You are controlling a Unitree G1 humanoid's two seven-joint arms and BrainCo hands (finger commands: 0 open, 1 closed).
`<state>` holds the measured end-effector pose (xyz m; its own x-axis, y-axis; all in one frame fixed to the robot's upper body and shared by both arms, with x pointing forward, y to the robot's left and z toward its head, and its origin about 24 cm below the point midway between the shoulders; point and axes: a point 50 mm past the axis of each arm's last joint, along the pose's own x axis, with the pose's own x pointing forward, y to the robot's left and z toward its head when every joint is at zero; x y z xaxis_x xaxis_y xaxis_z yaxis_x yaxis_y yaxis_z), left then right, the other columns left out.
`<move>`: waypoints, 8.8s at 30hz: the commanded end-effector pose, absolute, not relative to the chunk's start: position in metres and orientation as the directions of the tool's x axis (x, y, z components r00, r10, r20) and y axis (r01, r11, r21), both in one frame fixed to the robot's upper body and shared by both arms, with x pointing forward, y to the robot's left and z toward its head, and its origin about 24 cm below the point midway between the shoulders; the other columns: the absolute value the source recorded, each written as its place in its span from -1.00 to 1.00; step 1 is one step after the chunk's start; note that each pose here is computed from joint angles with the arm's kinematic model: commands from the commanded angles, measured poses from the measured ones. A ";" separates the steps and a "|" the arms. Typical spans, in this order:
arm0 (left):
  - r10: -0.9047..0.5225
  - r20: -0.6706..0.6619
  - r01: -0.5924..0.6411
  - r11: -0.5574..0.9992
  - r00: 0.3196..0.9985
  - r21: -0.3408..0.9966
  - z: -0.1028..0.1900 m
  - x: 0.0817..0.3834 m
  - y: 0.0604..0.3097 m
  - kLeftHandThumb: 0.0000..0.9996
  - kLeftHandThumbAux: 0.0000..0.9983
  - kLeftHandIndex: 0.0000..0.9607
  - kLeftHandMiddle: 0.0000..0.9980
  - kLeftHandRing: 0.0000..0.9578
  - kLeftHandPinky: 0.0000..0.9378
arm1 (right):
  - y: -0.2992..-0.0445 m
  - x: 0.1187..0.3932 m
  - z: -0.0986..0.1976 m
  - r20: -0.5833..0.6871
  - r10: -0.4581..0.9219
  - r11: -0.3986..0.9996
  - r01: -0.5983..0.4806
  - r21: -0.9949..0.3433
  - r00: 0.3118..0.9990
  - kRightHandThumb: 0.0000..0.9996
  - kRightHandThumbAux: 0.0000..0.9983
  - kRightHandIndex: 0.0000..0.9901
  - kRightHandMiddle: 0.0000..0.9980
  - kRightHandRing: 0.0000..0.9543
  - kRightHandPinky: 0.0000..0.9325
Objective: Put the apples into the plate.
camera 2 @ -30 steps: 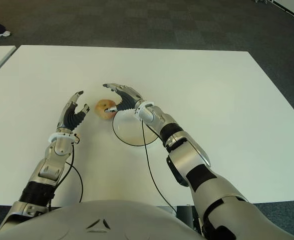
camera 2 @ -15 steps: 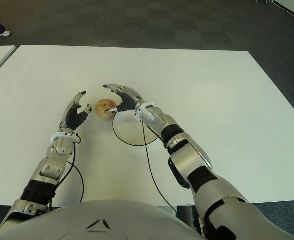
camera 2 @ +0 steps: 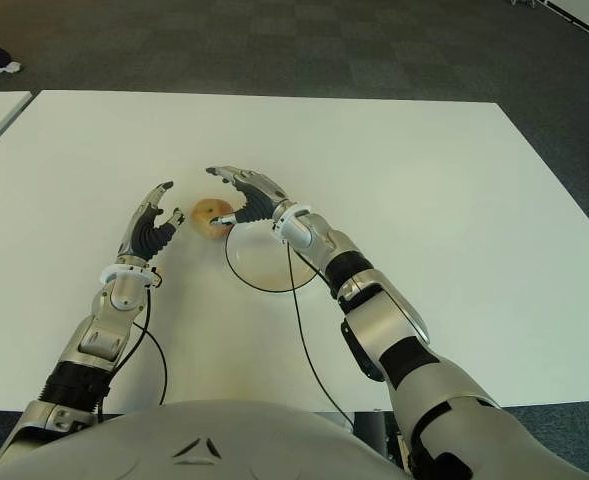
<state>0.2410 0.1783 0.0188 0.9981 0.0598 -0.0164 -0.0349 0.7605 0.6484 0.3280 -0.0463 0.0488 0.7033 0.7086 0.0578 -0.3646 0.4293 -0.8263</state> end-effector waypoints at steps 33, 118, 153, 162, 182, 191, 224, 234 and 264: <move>-0.044 -0.050 0.065 0.802 0.998 0.593 0.030 0.220 0.174 0.22 -0.18 -1.00 -1.00 -0.91 -0.63 | -0.058 0.299 0.052 0.037 0.731 0.449 -0.440 -0.778 0.681 -0.26 0.05 -0.94 -0.69 -0.50 -0.23; 0.023 -0.089 0.042 0.751 0.996 0.659 0.018 0.244 0.161 0.54 -0.23 -1.00 -0.92 -0.78 -0.52 | -0.043 0.331 0.033 -0.093 0.642 0.289 -0.353 -0.890 0.761 -0.05 0.13 -0.96 -0.71 -0.56 -0.36; 0.037 -0.115 -0.012 0.978 0.993 0.206 -0.011 0.249 0.144 0.48 -0.19 -0.98 -0.86 -0.69 -0.45 | -0.049 0.326 0.030 -0.209 0.582 0.388 -0.495 -0.778 0.786 -0.17 0.18 -1.00 -0.69 -0.56 -0.39; 0.085 -0.087 -0.069 0.983 0.993 0.169 -0.007 0.248 0.141 0.29 -0.06 -0.97 -0.77 -0.66 -0.47 | -0.051 0.325 0.029 -0.212 0.569 0.404 -0.496 -0.769 0.794 -0.18 0.17 -0.99 -0.69 -0.56 -0.37; 0.178 -0.106 -0.183 0.982 0.978 -0.039 -0.003 0.246 0.135 -0.15 0.24 -0.92 -0.70 -0.57 -0.36 | -0.053 0.325 0.029 -0.228 0.547 0.459 -0.517 -0.723 0.805 -0.31 0.14 -0.98 -0.69 -0.54 -0.34; 0.205 -0.084 -0.211 0.976 0.975 -0.058 -0.002 0.245 0.135 -0.29 0.20 -0.91 -0.70 -0.51 -0.28 | -0.053 0.326 0.027 -0.269 0.527 0.506 -0.552 -0.663 0.806 -0.30 0.15 -0.98 -0.71 -0.52 -0.27; 0.310 -0.162 -0.336 0.928 0.937 -0.164 -0.009 0.252 0.126 -0.48 0.28 -0.88 -0.55 -0.35 -0.17 | -0.052 0.328 0.024 -0.337 0.503 0.594 -0.602 -0.533 0.796 -0.38 0.22 -1.00 -0.76 -0.59 -0.38; 0.323 -0.175 -0.350 0.924 0.930 -0.155 -0.009 0.254 0.124 -0.57 0.31 -0.87 -0.52 -0.30 -0.15 | -0.052 0.329 0.023 -0.347 0.499 0.620 -0.607 -0.497 0.794 -0.40 0.33 -1.00 -0.77 -0.60 -0.40; 0.332 -0.199 -0.366 0.915 0.922 -0.170 -0.006 0.256 0.118 -0.68 0.29 -0.88 -0.49 -0.28 -0.12 | -0.049 0.327 0.020 -0.382 0.504 0.652 -0.632 -0.420 0.774 -0.34 0.40 -1.00 -0.76 -0.59 -0.37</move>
<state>0.2504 0.1495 -0.0138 0.9163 0.3578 -0.1799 -0.3710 0.9275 -0.0448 0.3306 -0.0491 0.0292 0.7889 0.5140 -0.3368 -0.6142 0.6410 -0.4603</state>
